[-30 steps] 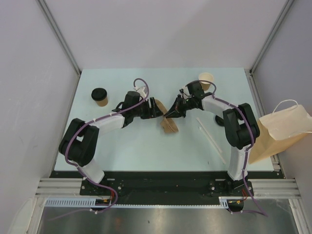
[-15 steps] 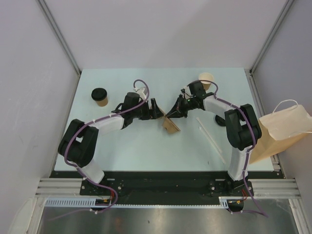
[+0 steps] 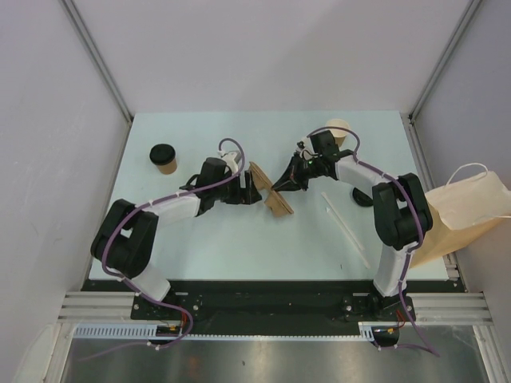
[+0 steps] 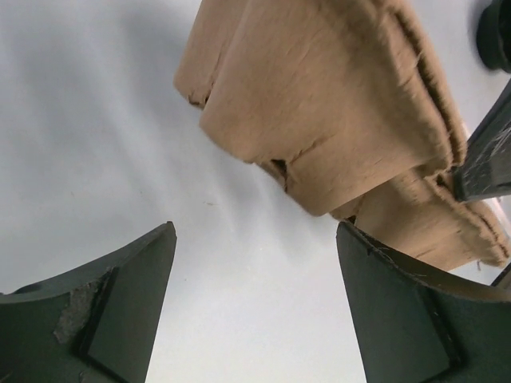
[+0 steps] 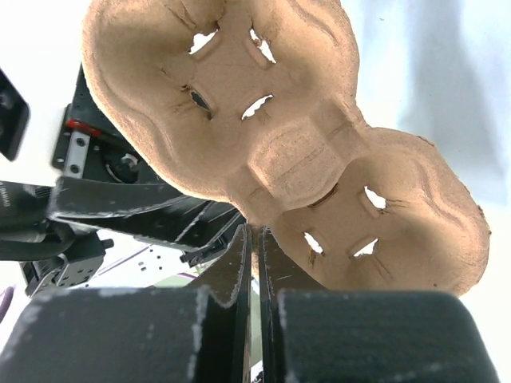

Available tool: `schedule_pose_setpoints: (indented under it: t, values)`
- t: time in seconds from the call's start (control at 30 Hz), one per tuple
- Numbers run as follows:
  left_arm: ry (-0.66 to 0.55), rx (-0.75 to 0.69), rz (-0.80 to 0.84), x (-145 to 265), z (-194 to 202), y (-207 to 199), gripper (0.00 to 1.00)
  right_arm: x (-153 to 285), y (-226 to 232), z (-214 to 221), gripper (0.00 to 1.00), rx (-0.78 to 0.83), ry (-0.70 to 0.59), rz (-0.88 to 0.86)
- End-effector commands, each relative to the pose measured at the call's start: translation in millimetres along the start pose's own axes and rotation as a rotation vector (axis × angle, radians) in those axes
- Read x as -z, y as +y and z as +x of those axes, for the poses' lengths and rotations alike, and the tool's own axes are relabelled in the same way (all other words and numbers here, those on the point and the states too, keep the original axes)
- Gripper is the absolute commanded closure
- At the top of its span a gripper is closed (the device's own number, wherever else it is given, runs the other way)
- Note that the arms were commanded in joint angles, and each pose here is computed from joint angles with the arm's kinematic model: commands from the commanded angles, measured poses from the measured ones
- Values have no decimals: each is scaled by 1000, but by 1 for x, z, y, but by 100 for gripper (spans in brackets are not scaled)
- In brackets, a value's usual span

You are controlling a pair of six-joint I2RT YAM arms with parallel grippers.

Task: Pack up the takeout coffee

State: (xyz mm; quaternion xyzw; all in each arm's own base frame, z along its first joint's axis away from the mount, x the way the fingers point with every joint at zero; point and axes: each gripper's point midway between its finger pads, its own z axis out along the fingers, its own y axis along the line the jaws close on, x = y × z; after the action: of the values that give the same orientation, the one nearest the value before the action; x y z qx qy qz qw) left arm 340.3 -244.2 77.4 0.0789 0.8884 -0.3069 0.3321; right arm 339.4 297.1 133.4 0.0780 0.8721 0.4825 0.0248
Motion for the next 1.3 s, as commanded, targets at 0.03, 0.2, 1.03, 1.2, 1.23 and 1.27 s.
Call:
schedule_pose_setpoints:
  t: [0.03, 0.2, 1.03, 1.2, 1.23, 1.27]
  values:
    - [-58, -53, 88, 15, -10, -19, 13, 14, 22, -1, 100, 75, -40, -31]
    - [-86, 2, 197, 23, -23, -46, 13, 10, 18, 1, 100, 70, -33, -16]
    - [-114, 37, 137, 13, -39, -38, 11, 1, 24, 14, 100, 87, 5, -27]
    - [-111, 37, 95, 9, -39, -29, 12, 2, 28, 17, 100, 86, 16, -41]
    - [-110, 35, 89, 9, -38, -28, 12, 2, 29, 17, 100, 84, 17, -43]
    - [-105, 37, 79, 8, -37, -26, 12, 2, 30, 17, 100, 86, 18, -48]
